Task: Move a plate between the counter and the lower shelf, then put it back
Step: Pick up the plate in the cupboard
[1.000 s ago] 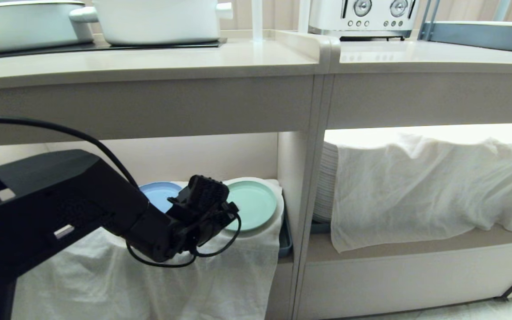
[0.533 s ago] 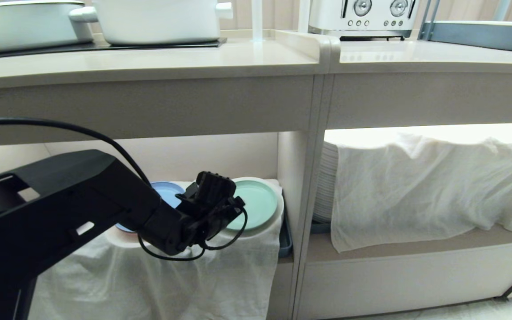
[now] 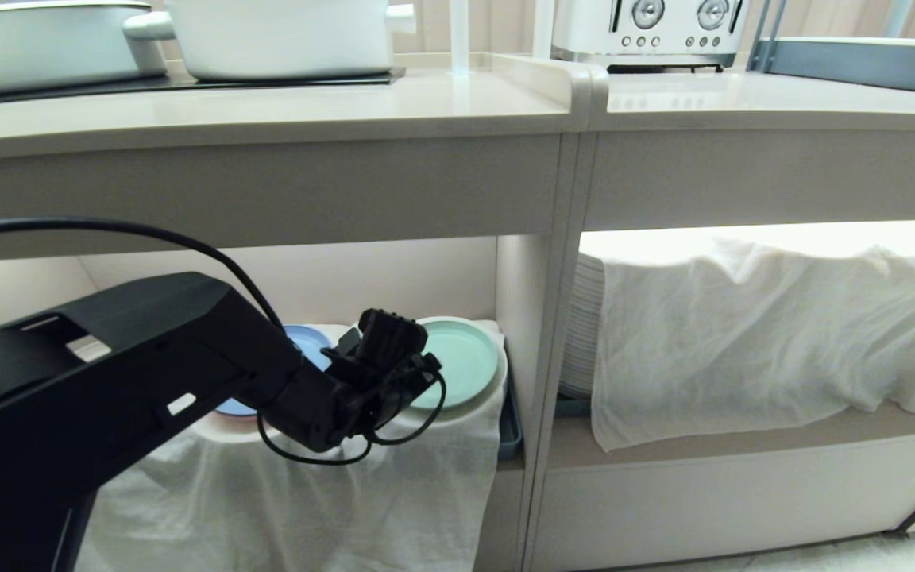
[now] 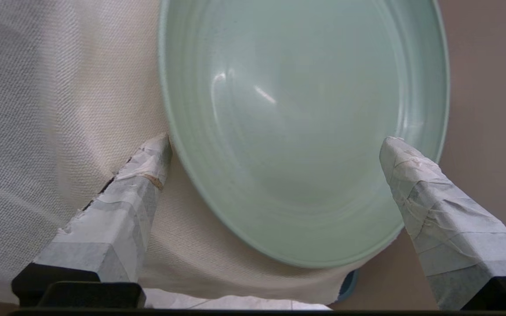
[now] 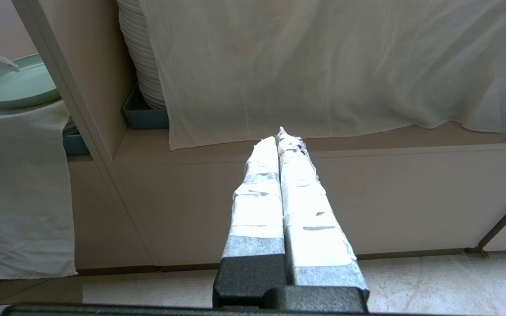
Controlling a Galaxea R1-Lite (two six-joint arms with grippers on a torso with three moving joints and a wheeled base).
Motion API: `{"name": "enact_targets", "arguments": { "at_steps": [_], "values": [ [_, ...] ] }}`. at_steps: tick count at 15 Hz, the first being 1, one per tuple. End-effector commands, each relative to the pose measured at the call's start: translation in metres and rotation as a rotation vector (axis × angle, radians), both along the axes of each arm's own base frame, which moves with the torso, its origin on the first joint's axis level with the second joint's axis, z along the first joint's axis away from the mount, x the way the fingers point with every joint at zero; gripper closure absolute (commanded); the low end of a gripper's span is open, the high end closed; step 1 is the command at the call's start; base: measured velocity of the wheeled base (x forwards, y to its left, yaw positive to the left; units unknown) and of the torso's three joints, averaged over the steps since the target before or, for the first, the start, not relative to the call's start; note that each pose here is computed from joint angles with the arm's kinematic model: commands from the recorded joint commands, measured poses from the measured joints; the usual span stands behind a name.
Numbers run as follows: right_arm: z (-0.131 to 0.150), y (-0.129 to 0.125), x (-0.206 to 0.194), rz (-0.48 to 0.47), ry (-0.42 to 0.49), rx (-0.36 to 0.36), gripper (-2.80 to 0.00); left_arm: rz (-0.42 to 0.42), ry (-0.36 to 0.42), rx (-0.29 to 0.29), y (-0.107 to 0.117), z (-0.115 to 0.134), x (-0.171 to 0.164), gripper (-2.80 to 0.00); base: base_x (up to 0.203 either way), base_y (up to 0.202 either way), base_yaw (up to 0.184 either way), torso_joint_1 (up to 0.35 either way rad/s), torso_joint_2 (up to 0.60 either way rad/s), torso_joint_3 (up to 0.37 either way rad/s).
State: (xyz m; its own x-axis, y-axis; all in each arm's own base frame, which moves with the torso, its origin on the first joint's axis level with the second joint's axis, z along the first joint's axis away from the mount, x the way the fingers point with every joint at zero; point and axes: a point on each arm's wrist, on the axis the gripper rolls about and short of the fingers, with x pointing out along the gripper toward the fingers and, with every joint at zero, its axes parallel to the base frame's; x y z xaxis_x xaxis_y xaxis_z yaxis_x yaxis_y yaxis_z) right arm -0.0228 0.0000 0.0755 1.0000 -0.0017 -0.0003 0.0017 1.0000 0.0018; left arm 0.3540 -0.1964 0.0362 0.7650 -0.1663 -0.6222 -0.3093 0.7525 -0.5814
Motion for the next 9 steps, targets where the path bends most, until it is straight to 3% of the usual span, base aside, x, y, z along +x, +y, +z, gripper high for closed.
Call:
{"name": "enact_targets", "arguments": {
  "at_steps": [1,9],
  "values": [
    [0.000,0.000,0.000,0.000,0.000,0.000,0.00,0.008,0.011,0.003,0.001,-0.004,0.000,-2.80,0.000,0.000,0.000,0.000,0.00,0.000],
    [0.000,0.000,0.000,0.000,0.000,0.000,0.00,0.014,0.008,0.011,0.000,-0.012,0.013,-2.80,0.000,0.000,0.000,0.000,0.00,0.000]
  ]
}}
